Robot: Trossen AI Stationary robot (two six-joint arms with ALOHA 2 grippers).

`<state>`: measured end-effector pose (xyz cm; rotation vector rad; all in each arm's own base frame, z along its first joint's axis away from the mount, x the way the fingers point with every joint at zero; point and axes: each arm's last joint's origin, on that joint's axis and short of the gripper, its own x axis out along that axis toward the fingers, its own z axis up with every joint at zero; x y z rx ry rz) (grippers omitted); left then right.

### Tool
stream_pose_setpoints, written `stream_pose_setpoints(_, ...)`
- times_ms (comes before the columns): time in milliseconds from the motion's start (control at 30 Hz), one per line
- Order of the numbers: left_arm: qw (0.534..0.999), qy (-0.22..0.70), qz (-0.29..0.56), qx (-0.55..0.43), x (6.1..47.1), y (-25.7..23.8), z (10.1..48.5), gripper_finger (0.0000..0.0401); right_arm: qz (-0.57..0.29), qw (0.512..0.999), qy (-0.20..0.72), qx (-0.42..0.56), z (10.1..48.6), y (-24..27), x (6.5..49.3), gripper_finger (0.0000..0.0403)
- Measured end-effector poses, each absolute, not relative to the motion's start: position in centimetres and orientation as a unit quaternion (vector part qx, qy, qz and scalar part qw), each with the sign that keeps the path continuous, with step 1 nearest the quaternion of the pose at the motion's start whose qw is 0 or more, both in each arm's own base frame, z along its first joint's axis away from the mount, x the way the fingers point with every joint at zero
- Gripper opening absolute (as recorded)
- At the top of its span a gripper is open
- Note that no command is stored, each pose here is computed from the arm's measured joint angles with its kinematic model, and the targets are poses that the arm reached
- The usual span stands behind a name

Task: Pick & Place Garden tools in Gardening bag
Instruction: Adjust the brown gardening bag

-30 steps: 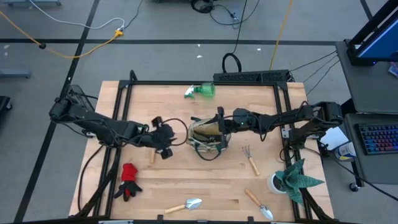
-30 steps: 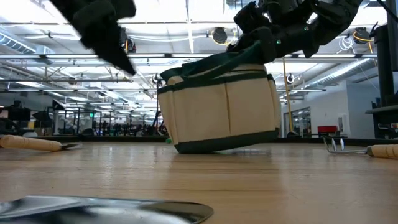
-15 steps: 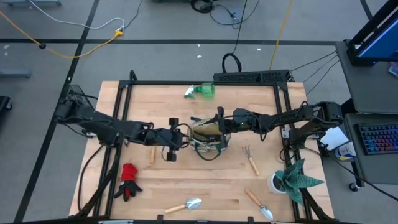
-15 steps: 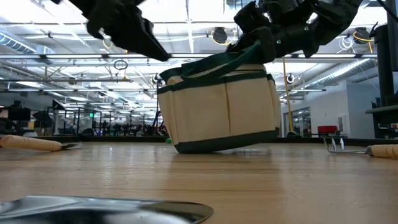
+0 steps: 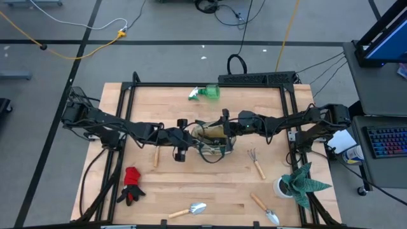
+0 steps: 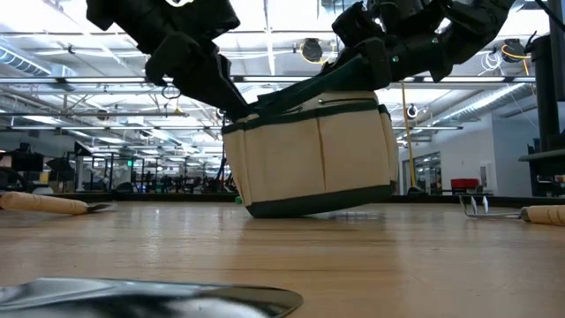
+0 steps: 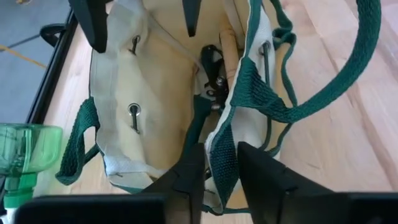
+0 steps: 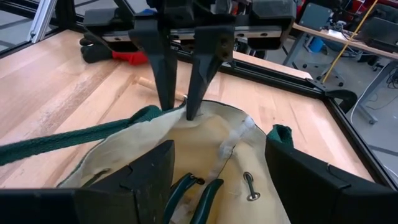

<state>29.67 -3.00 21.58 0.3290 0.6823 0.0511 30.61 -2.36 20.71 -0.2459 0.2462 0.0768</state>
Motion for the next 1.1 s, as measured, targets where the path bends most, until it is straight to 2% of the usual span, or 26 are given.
stream_pose_setpoints(167, 0.922, 0.352, 0.024, 0.161, 29.4, -3.0, 21.3, 0.0011, 0.038, 0.983, 0.122, -0.129, 20.7, -2.4, 30.6, 0.0244)
stream_pose_setpoints(433, 0.911, 0.378, 0.031, 0.161, 29.0, -3.4, 20.9, 0.0005, 0.033, 0.987, 0.108, -0.118, 21.1, -2.4, 30.6, 0.0244)
stream_pose_setpoints(933, 0.913, 0.376, 0.047, 0.152, 27.1, -4.6, 22.5, 0.0004, 0.03, 0.988, 0.081, -0.126, 21.6, -2.4, 30.7, 0.0244)
stream_pose_setpoints(1100, 0.912, 0.378, 0.048, 0.151, 27.0, -4.6, 22.5, 0.0007, 0.029, 0.992, 0.073, -0.095, 21.8, -2.3, 30.8, 0.0244)
